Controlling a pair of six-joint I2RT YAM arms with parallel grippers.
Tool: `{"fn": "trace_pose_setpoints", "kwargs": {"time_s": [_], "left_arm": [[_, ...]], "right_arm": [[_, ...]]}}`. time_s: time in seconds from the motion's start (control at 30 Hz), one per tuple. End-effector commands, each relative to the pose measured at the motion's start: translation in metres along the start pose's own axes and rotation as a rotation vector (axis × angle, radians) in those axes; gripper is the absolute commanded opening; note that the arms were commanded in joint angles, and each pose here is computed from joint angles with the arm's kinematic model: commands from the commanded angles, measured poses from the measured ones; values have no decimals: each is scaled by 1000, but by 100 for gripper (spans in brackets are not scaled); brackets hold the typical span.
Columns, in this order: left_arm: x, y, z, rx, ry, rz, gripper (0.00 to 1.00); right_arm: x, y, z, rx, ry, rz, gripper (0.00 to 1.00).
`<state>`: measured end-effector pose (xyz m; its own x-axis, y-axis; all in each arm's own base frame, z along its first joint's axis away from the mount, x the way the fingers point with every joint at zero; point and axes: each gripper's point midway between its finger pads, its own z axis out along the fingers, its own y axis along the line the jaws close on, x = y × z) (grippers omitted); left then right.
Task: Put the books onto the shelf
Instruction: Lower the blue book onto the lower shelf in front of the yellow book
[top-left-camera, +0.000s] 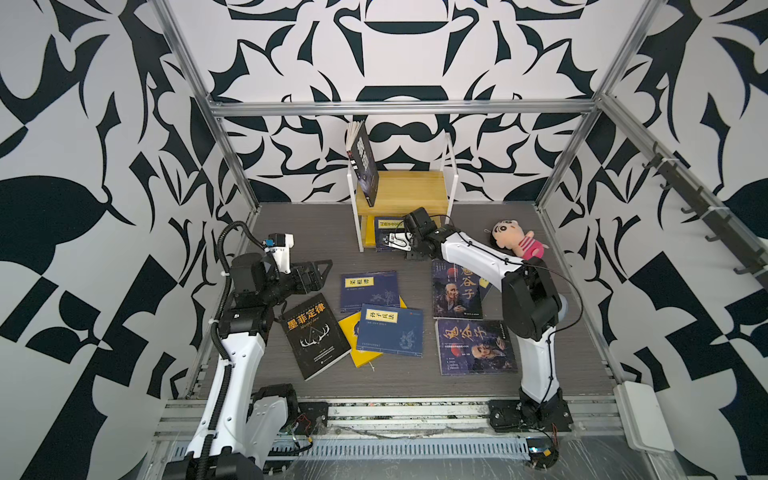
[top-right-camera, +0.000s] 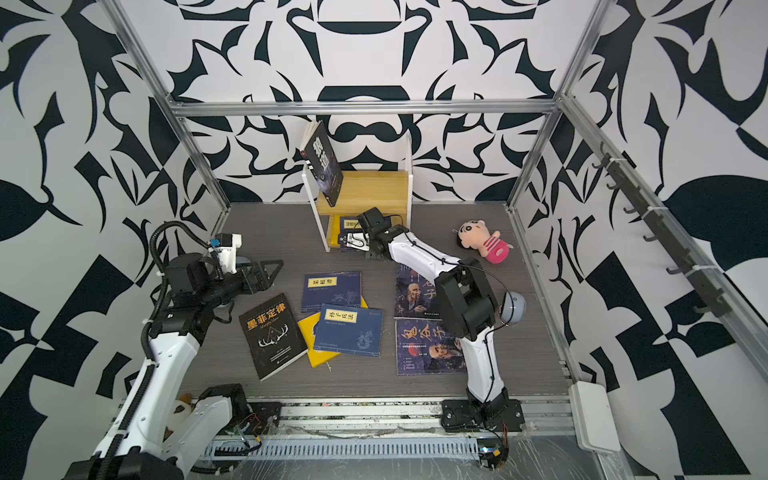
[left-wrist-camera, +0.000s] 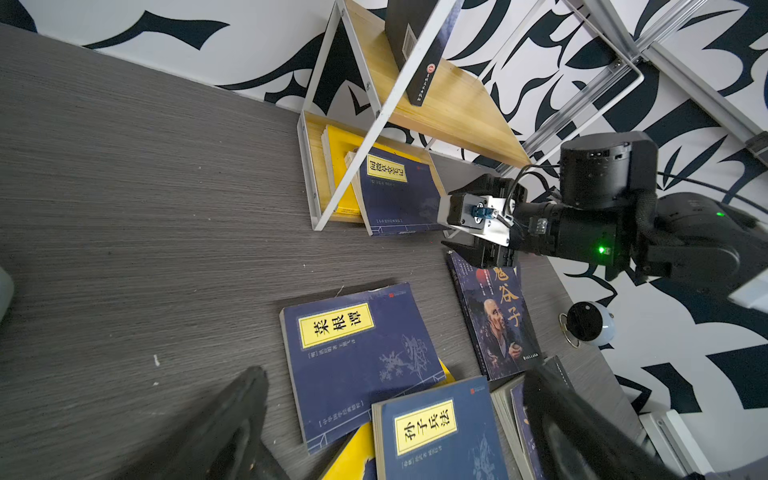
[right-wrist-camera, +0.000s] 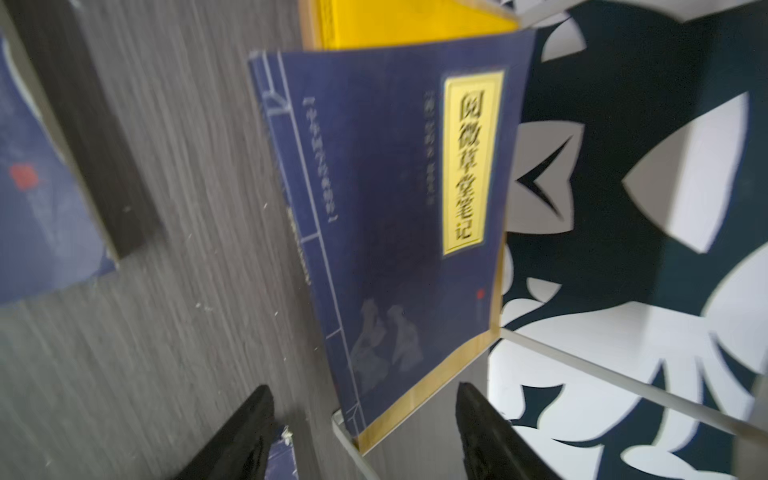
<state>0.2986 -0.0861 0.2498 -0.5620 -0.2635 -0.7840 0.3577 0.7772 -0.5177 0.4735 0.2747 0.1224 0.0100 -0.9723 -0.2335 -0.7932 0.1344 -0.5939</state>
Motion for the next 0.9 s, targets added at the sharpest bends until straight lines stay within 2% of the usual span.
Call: {"fn": "trace_pose_setpoints", "kwargs": {"time_s": [0.0, 0.1, 0.43, 0.5, 0.6, 0.87], "left_arm": [[3, -2, 1, 12, 12, 9, 100], [3, -2, 4, 12, 22, -2, 100], [1, -1, 2, -5, 25, -7, 99], [1, -1, 3, -4, 23, -5, 100], [1, -1, 2, -6, 23, -1, 99], [0, -1, 2, -10, 27, -1, 99]], "right_arm": [[-8, 5, -17, -119, -77, -1, 72], [-9, 7, -10, -161, -76, 4, 73], [-18, 0, 11, -166, -89, 14, 72], [-21, -4, 15, -146, -95, 34, 69], [-22, -6, 20, -137, -94, 55, 58], [-25, -10, 29, -112, -103, 84, 49]]}}
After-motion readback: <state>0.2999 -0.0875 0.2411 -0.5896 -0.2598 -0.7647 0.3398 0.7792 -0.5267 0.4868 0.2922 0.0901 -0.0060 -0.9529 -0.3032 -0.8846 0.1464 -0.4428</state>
